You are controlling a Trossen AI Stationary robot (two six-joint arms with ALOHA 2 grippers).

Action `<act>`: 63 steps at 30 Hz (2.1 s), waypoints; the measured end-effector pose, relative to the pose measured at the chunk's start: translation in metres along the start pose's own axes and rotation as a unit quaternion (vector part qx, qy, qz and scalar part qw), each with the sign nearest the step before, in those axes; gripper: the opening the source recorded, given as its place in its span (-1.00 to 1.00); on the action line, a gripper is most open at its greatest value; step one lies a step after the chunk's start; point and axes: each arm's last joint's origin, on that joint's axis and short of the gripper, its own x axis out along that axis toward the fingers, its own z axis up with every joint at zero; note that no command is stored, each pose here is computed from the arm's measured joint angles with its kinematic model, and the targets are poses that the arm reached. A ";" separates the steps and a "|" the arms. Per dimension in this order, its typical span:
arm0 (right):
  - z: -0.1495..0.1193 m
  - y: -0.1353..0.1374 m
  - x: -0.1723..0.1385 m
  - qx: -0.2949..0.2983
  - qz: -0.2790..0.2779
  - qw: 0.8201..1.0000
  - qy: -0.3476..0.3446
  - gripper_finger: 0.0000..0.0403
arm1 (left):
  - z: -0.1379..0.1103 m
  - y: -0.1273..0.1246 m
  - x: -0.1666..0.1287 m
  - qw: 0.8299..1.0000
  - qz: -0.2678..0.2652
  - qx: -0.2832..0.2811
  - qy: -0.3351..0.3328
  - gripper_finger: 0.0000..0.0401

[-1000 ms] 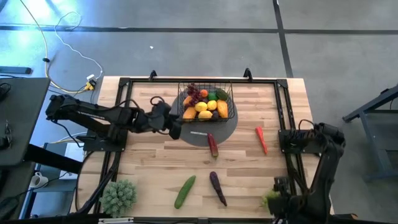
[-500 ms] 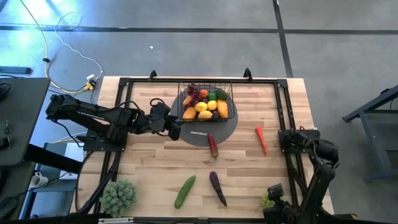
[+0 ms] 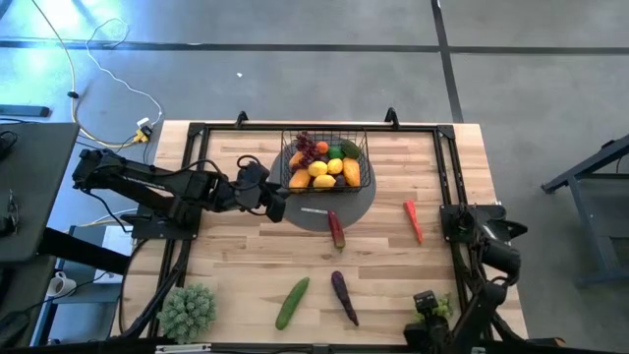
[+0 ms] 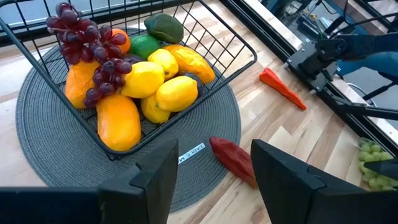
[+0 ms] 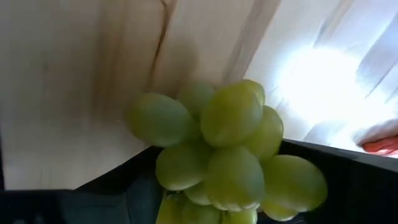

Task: Build produce basket
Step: Put the green grapes into the black wire basket

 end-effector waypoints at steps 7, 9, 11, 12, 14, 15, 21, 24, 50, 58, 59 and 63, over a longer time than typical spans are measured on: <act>0.007 -0.007 -0.001 0.015 0.019 1.000 0.008 -0.12 | 0.000 0.000 0.000 1.000 0.001 0.023 0.000 -0.04; 0.009 -0.011 -0.002 0.020 0.023 1.000 0.008 -0.30 | 0.000 0.000 0.000 1.000 0.001 0.030 -0.001 -0.04; 0.010 -0.014 -0.005 0.031 0.035 0.999 0.010 -0.47 | 0.001 0.000 0.000 0.999 0.002 0.042 -0.002 -0.04; 0.010 -0.015 -0.006 0.037 0.041 0.998 0.011 -0.55 | 0.001 0.000 0.000 0.999 0.004 0.047 -0.004 -0.04; 0.012 -0.018 -0.009 0.050 0.053 0.997 0.013 -0.69 | 0.001 0.001 0.000 0.998 0.011 0.059 -0.012 -0.04; 0.013 -0.020 -0.010 0.058 0.059 0.996 0.015 -0.75 | 0.001 0.001 0.000 0.997 0.016 0.067 -0.016 -0.04; 0.020 -0.042 -0.024 0.129 0.089 0.988 0.010 -0.83 | 0.003 0.002 0.000 0.991 0.041 0.124 -0.039 -0.04; 0.025 -0.058 -0.031 0.168 0.103 0.980 0.009 -0.83 | 0.003 0.003 0.000 0.986 0.048 0.151 -0.042 -0.04; 0.078 -0.263 -0.065 0.434 0.183 0.862 -0.187 -0.83 | 0.028 0.025 -0.003 0.962 0.062 0.262 -0.041 -0.04; 0.094 -0.317 -0.061 0.463 0.192 0.821 -0.271 -0.82 | 0.046 0.041 -0.016 0.965 0.068 0.245 -0.066 -0.04; 0.095 -0.323 -0.060 0.470 0.188 0.816 -0.279 -0.82 | 0.047 0.042 -0.018 0.966 0.069 0.241 -0.070 -0.04; 0.098 -0.352 -0.054 0.486 0.173 0.801 -0.304 -0.82 | 0.053 0.049 -0.024 0.966 0.077 0.232 -0.080 -0.04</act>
